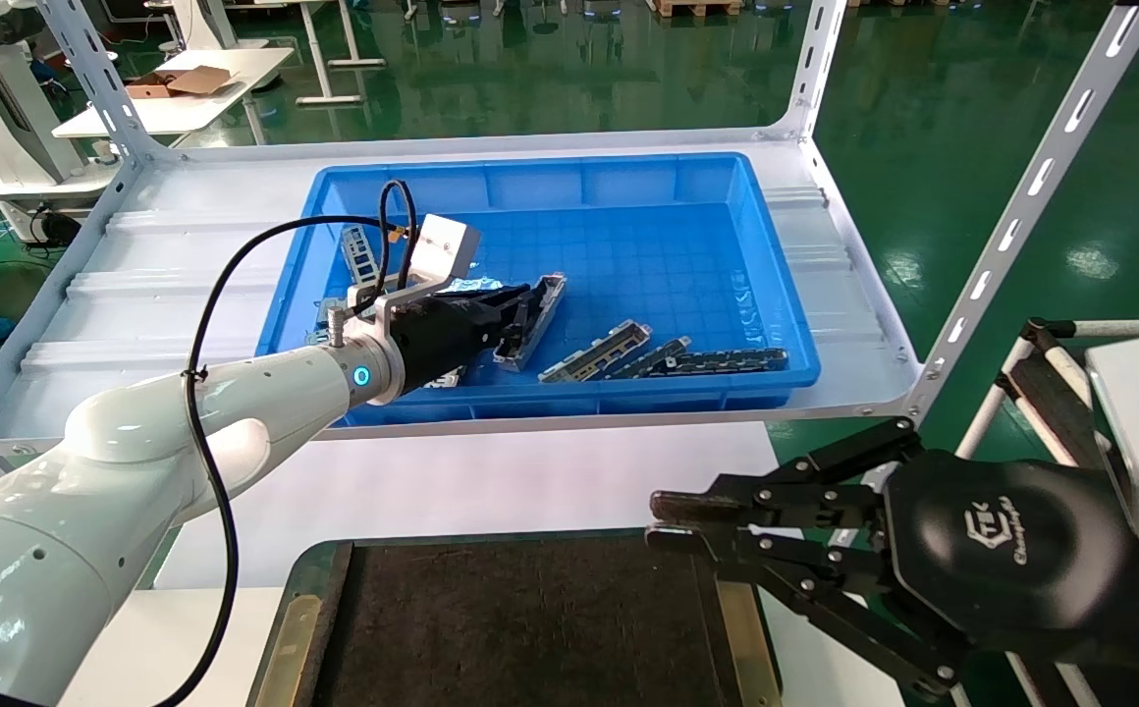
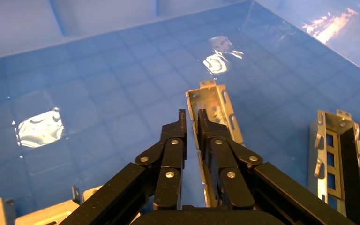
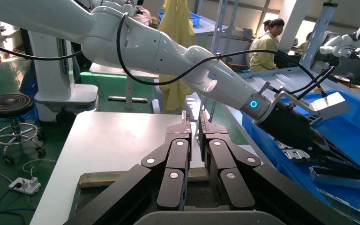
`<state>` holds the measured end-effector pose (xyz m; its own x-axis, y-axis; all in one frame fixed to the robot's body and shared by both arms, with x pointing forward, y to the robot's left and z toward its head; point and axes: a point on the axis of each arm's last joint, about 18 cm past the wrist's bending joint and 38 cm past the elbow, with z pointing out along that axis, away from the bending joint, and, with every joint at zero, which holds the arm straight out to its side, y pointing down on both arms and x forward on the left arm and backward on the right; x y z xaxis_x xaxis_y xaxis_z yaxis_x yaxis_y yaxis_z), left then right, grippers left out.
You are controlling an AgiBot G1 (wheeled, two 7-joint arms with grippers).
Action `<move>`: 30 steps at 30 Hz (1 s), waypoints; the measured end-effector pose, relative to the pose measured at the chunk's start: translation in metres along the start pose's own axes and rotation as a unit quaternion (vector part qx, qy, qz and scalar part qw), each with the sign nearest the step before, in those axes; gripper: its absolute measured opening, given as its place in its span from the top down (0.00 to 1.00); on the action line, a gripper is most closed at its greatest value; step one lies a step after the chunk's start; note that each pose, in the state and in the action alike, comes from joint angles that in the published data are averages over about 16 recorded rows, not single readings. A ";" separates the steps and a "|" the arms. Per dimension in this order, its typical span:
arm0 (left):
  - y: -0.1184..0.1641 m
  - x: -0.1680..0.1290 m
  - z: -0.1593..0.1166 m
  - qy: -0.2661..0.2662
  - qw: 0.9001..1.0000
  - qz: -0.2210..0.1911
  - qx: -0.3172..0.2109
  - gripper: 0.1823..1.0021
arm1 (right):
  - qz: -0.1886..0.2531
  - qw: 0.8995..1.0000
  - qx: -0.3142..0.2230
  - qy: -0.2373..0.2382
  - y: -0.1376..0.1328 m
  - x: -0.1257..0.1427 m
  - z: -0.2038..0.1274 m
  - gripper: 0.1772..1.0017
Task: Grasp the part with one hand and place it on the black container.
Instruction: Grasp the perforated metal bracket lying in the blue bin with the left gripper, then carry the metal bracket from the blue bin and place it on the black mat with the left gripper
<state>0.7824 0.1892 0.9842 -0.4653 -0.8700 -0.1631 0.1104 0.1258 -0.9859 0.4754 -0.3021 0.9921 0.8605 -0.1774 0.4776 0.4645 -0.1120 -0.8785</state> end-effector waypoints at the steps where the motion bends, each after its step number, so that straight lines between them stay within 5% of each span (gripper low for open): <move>1: -0.001 0.000 0.000 0.000 1.000 -0.001 0.002 0.86 | 0.000 1.000 0.000 0.000 0.000 0.000 0.000 0.87; 19: -0.044 -0.007 -0.018 0.047 0.996 -0.026 0.072 0.99 | 0.000 1.000 0.000 0.000 0.000 0.000 0.000 0.98; 30: -0.066 0.002 -0.048 0.139 0.980 -0.052 0.129 0.99 | 0.000 1.000 0.000 0.000 0.000 0.000 0.000 0.98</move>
<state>0.7322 0.2018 1.0476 -0.7036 -0.7035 -0.1006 0.2510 -0.1135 -0.9613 0.4754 -0.3021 0.9921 0.8605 -0.1774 0.4776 0.4645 -0.1120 -0.8785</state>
